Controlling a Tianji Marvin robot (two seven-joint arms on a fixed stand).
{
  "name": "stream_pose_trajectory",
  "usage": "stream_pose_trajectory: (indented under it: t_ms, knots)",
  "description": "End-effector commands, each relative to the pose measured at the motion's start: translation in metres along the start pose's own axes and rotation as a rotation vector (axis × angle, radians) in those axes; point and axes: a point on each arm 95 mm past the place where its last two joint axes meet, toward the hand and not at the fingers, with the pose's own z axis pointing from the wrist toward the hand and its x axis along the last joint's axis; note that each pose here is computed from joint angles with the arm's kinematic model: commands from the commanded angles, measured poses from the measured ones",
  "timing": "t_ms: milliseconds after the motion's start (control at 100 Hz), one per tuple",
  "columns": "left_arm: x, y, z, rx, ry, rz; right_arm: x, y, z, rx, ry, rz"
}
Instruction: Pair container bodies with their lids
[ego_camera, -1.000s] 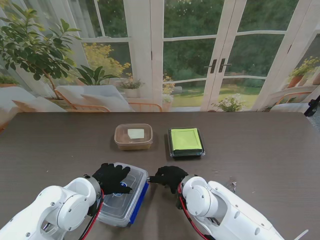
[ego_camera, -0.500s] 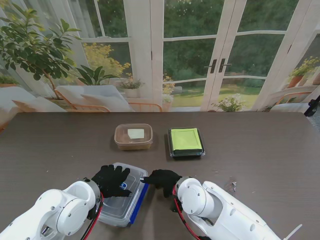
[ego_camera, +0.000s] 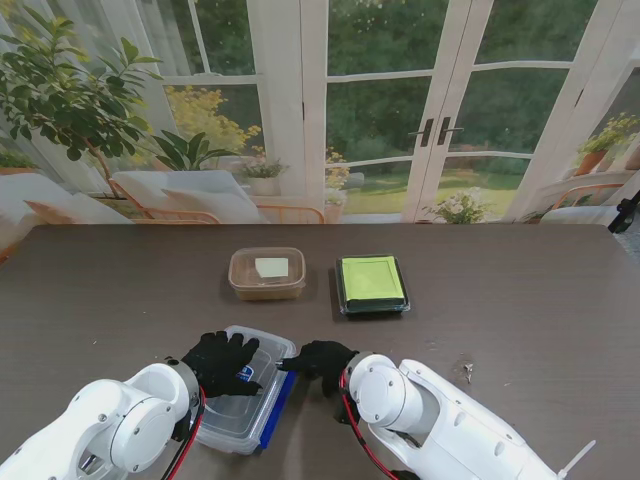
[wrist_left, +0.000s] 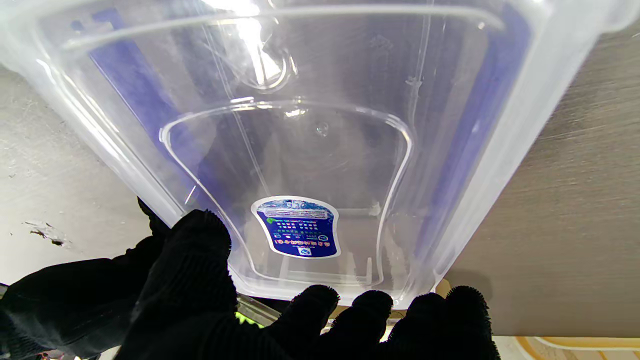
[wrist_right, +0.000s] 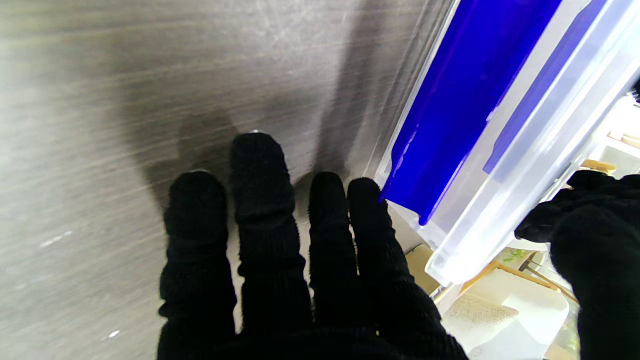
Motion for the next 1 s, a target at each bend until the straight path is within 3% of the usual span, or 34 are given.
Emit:
stream_pose_trajectory:
  t_ms: [0,990]
  knots:
    - [0.000,0.030,0.003,-0.105,-0.001,-0.024,-0.002,-0.014,0.002,0.040,-0.017,0.013]
    - [0.002,0.037,-0.004,-0.129,-0.018,-0.062,0.020,-0.011,-0.006,-0.021,-0.048,0.191]
